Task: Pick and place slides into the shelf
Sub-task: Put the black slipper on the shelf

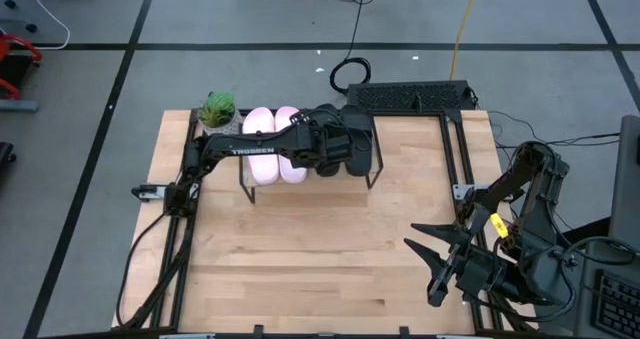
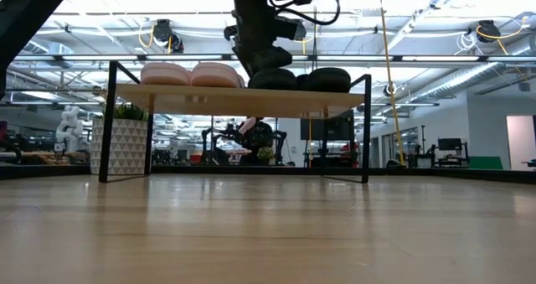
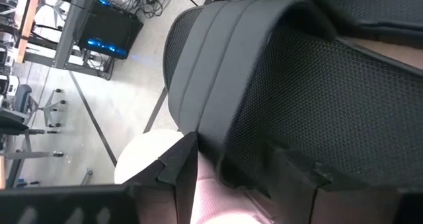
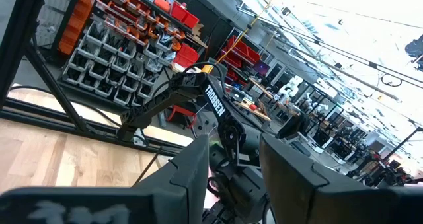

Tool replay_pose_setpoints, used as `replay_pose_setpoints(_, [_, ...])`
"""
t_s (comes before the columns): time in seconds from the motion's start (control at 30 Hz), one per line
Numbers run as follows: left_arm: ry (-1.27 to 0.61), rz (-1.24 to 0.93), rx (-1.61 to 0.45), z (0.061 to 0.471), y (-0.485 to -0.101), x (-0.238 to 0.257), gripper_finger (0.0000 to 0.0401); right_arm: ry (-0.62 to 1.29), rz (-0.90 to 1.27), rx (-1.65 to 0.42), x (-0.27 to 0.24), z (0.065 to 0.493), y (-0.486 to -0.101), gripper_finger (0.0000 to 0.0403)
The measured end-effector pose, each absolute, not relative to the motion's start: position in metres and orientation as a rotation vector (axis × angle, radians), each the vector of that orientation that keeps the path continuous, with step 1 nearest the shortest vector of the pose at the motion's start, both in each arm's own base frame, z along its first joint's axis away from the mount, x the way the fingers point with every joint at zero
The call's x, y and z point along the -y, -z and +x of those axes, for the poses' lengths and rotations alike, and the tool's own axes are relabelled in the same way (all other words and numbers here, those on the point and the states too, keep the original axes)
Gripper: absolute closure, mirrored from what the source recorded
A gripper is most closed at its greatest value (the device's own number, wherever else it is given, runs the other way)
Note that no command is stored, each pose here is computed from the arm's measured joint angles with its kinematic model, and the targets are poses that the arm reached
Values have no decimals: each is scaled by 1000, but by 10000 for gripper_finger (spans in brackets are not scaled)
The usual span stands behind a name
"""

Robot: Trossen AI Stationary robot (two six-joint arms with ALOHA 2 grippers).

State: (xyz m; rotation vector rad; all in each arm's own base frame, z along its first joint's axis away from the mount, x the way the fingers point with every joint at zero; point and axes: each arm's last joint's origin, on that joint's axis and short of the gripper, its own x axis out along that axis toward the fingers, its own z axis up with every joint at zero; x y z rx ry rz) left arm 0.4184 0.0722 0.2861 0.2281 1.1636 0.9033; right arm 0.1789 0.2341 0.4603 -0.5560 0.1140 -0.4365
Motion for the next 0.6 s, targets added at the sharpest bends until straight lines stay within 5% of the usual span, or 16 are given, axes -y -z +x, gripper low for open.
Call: replay_pose_setpoints(0.6, [-876, 229, -1119, 424, -288, -73, 247, 437, -556, -114, -234, 179, -460, 280])
